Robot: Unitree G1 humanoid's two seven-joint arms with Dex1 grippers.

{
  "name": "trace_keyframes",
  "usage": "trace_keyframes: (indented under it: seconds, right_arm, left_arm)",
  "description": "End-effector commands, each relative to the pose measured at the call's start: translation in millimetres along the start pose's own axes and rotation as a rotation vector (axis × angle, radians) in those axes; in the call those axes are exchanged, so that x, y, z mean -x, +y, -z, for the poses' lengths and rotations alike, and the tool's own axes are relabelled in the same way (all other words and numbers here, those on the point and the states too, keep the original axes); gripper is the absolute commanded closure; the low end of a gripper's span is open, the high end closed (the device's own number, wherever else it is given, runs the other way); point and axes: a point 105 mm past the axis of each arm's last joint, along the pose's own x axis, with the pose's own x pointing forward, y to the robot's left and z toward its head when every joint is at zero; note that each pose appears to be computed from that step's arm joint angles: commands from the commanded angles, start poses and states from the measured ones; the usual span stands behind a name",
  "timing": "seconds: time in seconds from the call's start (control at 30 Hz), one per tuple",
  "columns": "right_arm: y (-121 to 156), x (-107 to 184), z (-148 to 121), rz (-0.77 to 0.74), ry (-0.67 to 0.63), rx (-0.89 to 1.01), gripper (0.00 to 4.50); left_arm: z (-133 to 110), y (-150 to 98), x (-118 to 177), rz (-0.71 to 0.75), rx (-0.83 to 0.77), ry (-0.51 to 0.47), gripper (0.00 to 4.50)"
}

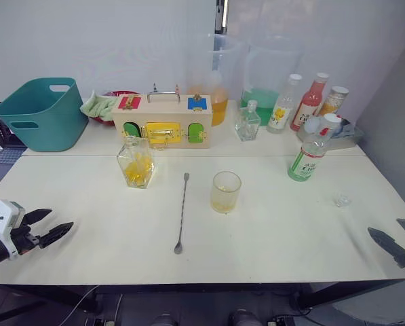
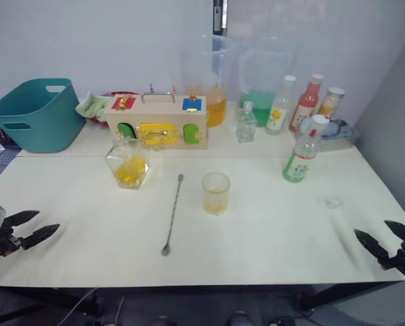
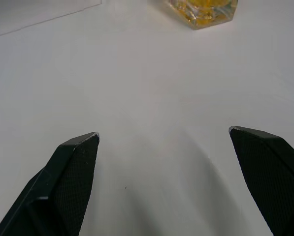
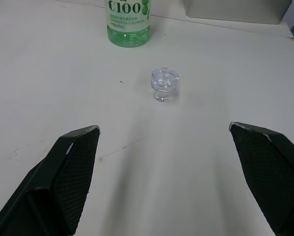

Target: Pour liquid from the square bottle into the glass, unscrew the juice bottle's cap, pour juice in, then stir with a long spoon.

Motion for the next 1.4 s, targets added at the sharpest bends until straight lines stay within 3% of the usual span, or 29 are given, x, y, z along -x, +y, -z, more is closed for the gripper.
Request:
trace_keyframes:
  seconds: [0.03, 0.17, 0.27, 0.67, 0.83, 1.03, 1.23, 1.4]
  right_arm:
    - [-3, 2, -18, 0.007, -0.048, 0.048, 0.00]
    - [-1, 0, -19, 0.002, -0.056, 0.044, 0.00]
    - [16, -4, -21, -0.050, -0.070, 0.016, 0.00]
    - [57, 10, -35, -0.087, -0.112, -0.024, 0.00]
    - [70, 11, -42, -0.061, -0.153, -0.041, 0.00]
    - [83, -17, -60, -0.071, -0.212, -0.032, 0.00]
    - [74, -64, -101, -0.058, -0.309, 0.013, 0.00]
    - [61, -97, -111, 0.020, -0.301, 0.052, 0.00]
  left_arm:
    - [-23, -1, -1, 0.031, -0.063, -0.047, 0.04]
    - [-33, -10, -8, 0.093, -0.060, -0.076, 0.04]
    - [-62, -46, -25, 0.293, -0.090, -0.107, 0.04]
    - [-165, -137, -59, 0.778, -0.176, -0.271, 0.04]
    - [-176, -147, -66, 0.837, -0.198, -0.286, 0.04]
    - [-179, -153, -67, 0.876, -0.171, -0.290, 0.04]
    - [-173, -158, -57, 0.820, -0.163, -0.310, 0.04]
    - [-174, -160, -48, 0.737, -0.157, -0.340, 0.04]
